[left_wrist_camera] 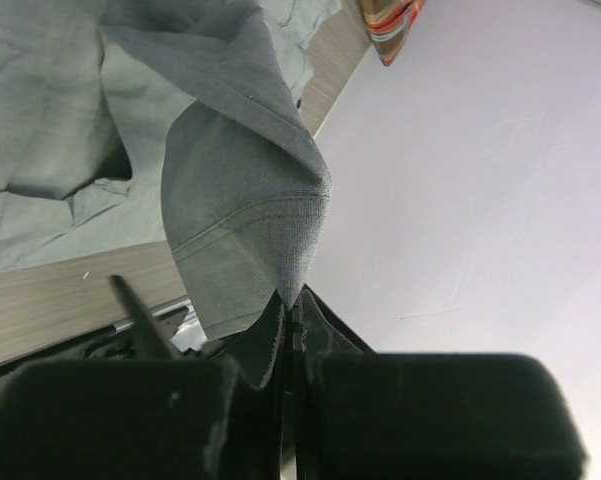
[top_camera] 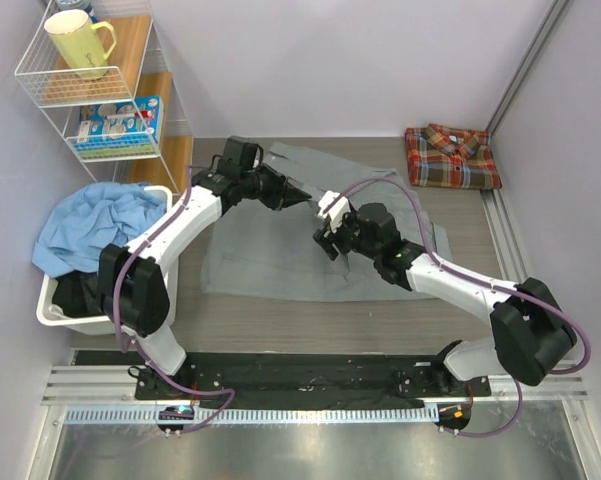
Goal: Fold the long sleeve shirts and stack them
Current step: Fold the shirt
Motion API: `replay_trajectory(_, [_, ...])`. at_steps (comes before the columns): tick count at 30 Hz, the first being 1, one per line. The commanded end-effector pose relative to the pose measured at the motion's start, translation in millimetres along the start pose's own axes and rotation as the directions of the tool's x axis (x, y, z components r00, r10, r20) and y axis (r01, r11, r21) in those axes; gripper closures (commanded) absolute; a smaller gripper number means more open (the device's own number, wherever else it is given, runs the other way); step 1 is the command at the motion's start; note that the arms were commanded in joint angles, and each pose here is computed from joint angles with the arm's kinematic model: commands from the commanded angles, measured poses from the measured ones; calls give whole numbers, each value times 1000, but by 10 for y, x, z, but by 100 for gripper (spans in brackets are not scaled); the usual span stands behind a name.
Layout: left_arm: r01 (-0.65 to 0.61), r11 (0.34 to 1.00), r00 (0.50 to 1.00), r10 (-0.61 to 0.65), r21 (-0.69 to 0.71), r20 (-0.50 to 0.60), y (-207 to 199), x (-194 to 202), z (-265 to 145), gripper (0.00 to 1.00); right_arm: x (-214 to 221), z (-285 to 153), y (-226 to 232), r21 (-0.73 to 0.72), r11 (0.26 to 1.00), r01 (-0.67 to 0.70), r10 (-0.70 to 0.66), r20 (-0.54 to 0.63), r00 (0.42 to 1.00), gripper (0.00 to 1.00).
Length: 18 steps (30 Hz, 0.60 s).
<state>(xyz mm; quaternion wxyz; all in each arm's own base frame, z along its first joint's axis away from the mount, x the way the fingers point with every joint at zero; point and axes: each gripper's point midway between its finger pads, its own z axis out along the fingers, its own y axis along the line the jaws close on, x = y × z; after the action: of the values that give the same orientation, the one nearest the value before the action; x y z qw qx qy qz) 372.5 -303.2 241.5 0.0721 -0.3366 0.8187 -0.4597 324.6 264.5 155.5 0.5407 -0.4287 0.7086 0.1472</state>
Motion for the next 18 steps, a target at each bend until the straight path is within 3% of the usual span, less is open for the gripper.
replay_trajectory(1, [-1, 999, 999, 3, 47, -35, -79, 119, -118, 100, -795, -45, -449, 175, 982, -64, 22, 230, 973, 39])
replay_trajectory(3, [5, 1000, 999, -4, 28, -46, 11, 140, -99, 100, -868, -64, -482, 183, 980, -71, 24, 250, 968, 87])
replay_trajectory(4, [5, 1000, 999, -4, 30, -50, 24, 146, -108, 100, -892, -82, -522, 200, 976, -87, 33, 257, 966, 99])
replay_trajectory(7, [-16, 998, 998, 19, 55, -52, 35, 145, -134, 98, -947, -193, -650, 207, 974, -91, 31, 277, 960, 99])
replay_trajectory(10, [-65, 994, 997, 68, 83, -29, 46, 67, -222, 90, -929, -294, -629, 122, 992, -46, 12, 271, 963, 99])
replay_trajectory(11, [-104, 987, 994, 108, 120, -28, -19, 53, -268, 79, -922, -306, -501, 24, 1000, -18, 12, 255, 967, 99])
replay_trajectory(14, [-305, 925, 950, 313, 227, 3, -144, -151, -539, 42, -869, -386, -502, -88, 996, 1, 17, 195, 981, 99])
replay_trajectory(15, [-439, 865, 895, 445, 244, 34, -143, -188, -617, 40, -880, -407, -438, -143, 990, 12, 16, 195, 981, 99])
replay_trajectory(17, [-589, 763, 804, 586, 266, 99, -240, -246, -875, 26, -841, -439, -378, -211, 977, 13, 19, 151, 988, 99])
replay_trajectory(18, [-658, 709, 748, 653, 255, 118, -250, -223, -957, 24, -845, -445, -349, -238, 971, 12, 24, 148, 989, 99])
